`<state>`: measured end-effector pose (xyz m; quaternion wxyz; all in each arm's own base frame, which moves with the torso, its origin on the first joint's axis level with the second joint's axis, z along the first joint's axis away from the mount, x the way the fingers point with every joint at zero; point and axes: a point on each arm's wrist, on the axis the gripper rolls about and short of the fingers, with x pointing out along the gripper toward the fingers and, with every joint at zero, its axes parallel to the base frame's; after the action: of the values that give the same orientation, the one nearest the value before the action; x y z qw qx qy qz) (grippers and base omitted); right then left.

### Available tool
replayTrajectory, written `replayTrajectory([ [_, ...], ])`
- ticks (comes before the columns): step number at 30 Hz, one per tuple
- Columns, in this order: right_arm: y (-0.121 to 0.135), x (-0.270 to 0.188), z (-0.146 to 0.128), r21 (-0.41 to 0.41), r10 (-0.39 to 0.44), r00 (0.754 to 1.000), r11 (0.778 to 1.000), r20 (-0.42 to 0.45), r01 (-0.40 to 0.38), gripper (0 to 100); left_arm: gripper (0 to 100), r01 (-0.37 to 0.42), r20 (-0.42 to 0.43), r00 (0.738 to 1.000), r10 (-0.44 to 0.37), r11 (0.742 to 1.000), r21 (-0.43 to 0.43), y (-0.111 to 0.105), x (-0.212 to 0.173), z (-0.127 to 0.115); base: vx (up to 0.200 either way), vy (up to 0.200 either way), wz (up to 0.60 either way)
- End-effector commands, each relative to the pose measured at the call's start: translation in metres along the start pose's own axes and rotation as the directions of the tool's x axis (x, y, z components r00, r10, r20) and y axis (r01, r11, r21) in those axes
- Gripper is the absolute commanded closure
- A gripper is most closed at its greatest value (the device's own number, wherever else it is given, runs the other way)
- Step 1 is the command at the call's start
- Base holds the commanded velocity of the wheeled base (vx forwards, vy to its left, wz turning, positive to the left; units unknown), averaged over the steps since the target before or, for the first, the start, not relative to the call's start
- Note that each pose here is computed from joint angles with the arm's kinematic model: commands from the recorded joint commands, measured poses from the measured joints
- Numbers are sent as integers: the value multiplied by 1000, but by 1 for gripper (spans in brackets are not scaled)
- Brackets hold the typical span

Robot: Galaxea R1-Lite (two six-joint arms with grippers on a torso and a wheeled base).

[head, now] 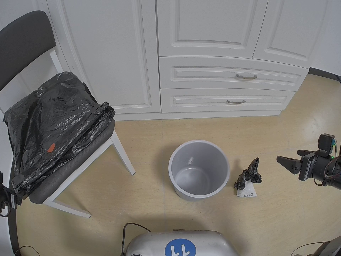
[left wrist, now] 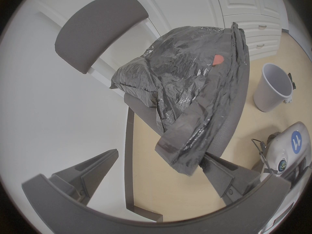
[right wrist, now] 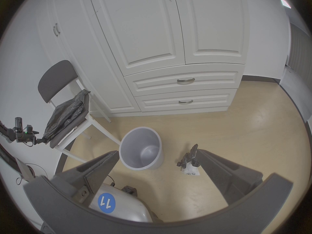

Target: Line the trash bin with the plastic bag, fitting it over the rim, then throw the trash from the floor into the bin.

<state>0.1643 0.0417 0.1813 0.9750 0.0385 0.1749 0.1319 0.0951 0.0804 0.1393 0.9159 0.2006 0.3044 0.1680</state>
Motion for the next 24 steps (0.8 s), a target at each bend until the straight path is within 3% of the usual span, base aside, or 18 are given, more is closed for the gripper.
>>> replayTrajectory([
  [1,0,1,0,2,0,1000,1000,-1,0,0,0,43,-58,997,-44,999,-18,-1,17,-7,0,0,0],
  [12,0,1,1,1,4,999,1000,32,-4,0,0,55,-90,994,-59,997,-47,5,47,-9,0,0,0],
  [17,0,-1,0,-5,7,999,1000,44,-7,0,0,-32,42,998,39,988,-151,14,55,1,0,0,0],
  [24,0,-2,0,-8,9,999,1000,45,-8,0,0,-82,173,977,122,971,-225,23,45,14,0,0,0],
])
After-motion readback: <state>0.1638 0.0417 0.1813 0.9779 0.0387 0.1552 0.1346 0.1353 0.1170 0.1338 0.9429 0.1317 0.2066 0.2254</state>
